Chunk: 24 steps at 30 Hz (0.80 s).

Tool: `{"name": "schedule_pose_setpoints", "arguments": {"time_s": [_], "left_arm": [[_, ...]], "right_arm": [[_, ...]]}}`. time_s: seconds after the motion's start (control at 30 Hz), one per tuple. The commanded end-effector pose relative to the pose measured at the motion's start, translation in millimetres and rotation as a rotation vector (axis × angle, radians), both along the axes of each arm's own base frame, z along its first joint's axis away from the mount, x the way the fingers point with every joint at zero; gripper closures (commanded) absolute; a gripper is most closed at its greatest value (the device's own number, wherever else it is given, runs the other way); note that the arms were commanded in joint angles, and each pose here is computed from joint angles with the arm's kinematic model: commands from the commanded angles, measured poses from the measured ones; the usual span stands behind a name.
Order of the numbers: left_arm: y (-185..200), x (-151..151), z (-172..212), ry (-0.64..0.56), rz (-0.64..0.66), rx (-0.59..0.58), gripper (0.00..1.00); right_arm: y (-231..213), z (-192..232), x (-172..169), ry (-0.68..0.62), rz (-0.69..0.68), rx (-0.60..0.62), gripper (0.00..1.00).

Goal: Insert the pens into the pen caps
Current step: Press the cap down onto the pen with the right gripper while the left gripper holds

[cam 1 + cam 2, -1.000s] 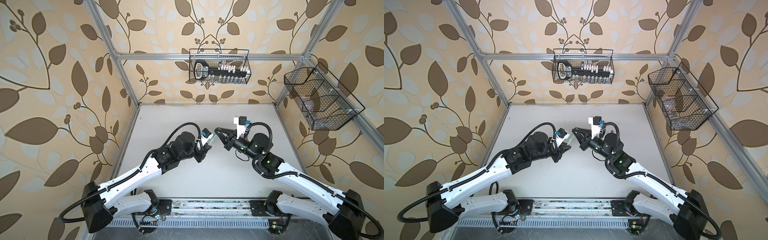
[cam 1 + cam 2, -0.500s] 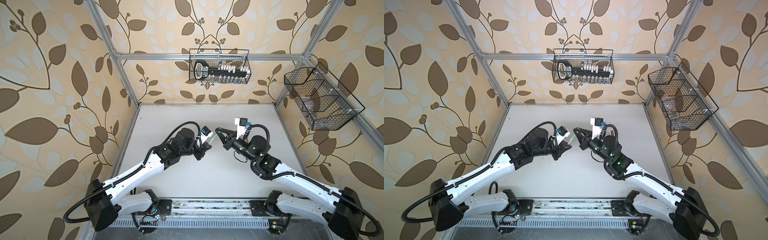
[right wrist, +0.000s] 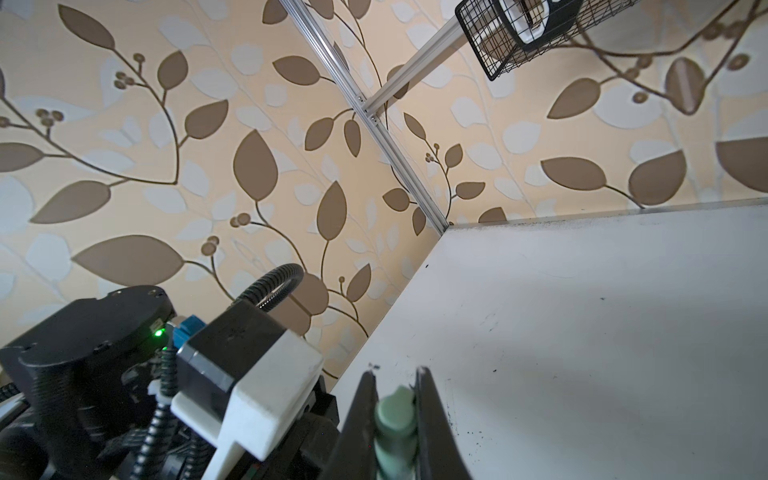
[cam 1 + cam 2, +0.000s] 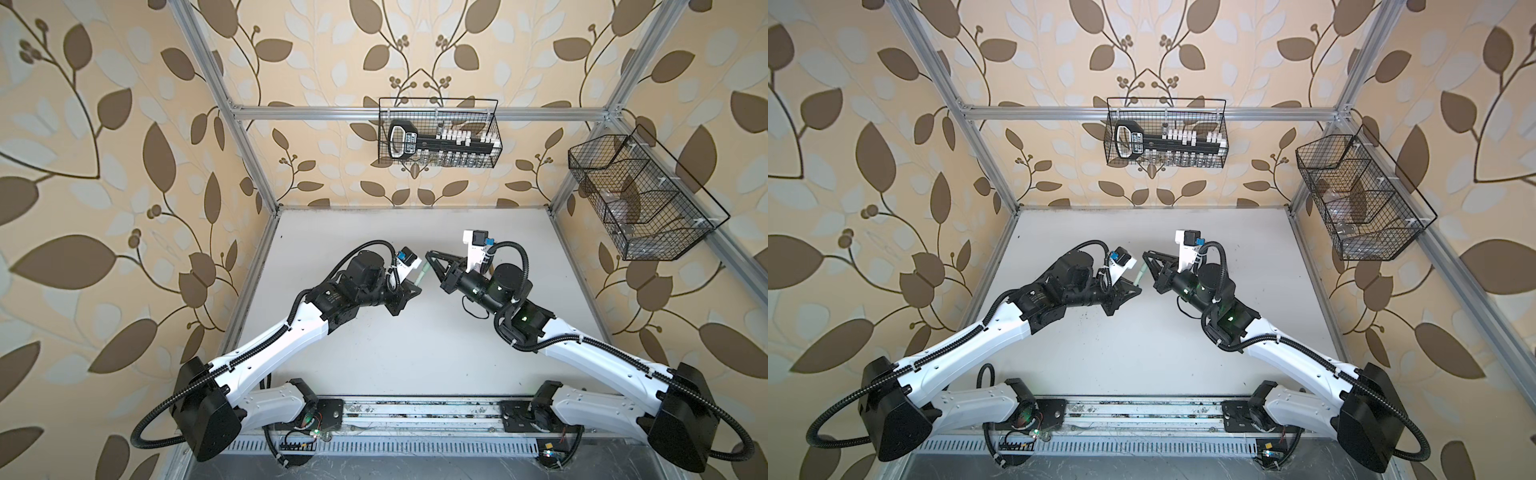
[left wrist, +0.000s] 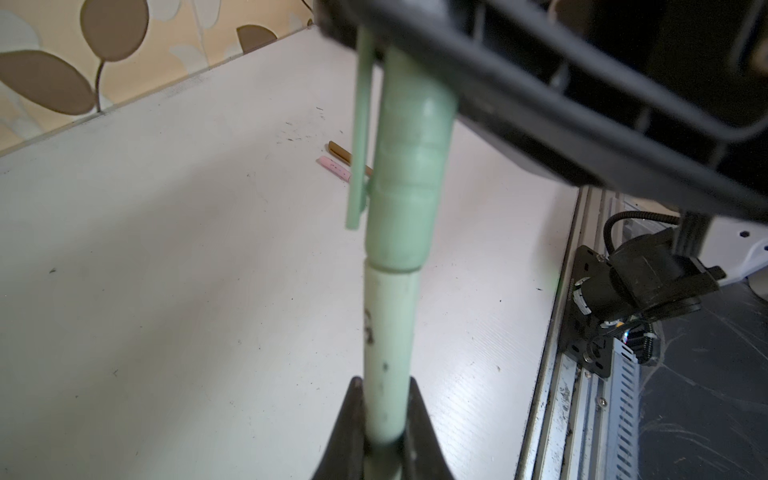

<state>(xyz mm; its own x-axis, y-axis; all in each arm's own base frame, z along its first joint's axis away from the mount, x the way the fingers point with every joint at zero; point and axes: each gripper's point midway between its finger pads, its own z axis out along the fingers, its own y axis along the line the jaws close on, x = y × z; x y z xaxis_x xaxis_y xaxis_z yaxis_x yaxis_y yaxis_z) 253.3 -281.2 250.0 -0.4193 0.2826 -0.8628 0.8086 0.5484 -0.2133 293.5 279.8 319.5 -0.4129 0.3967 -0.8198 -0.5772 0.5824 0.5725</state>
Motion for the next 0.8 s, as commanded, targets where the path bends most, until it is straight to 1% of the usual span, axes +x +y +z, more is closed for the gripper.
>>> {"name": "schedule_pose_setpoints", "arguments": {"time_s": [0.0, 0.07, 0.13, 0.2, 0.23, 0.3, 0.37, 0.5, 0.67, 0.77], "left_arm": [[8, 10, 211, -0.488, 0.047, -0.482, 1.00], [7, 8, 190, -0.422, 0.037, -0.452, 1.00], [3, 4, 170, -0.337, 0.013, -0.446, 1.00], [-5, -7, 150, -0.238, -0.053, -0.464, 1.00], [-8, -12, 139, -0.205, -0.079, -0.471, 1.00], [-6, -12, 117, -0.128, -0.052, -0.477, 1.00], [-5, -14, 100, -0.076, -0.038, -0.488, 1.00], [-6, -19, 70, 0.023, -0.034, -0.478, 1.00], [-12, -31, 48, 0.126, -0.085, -0.460, 1.00], [-16, -39, 41, 0.180, -0.120, -0.467, 1.00]], "right_arm": [[18, -122, -61, 0.350, 0.286, -0.335, 1.00], [14, -103, -52, 0.304, 0.266, -0.325, 1.00], [10, -86, -46, 0.256, 0.253, -0.315, 1.00], [6, -67, -39, 0.207, 0.232, -0.306, 1.00], [4, -59, -36, 0.188, 0.220, -0.298, 0.97], [-1, -38, -31, 0.134, 0.194, -0.273, 0.88], [-4, -23, -29, 0.098, 0.185, -0.254, 0.76], [-8, 0, -30, 0.042, 0.193, -0.230, 0.59], [-13, 18, -45, -0.020, 0.230, -0.212, 0.47], [-13, 26, -51, -0.045, 0.274, -0.187, 0.43]]}}
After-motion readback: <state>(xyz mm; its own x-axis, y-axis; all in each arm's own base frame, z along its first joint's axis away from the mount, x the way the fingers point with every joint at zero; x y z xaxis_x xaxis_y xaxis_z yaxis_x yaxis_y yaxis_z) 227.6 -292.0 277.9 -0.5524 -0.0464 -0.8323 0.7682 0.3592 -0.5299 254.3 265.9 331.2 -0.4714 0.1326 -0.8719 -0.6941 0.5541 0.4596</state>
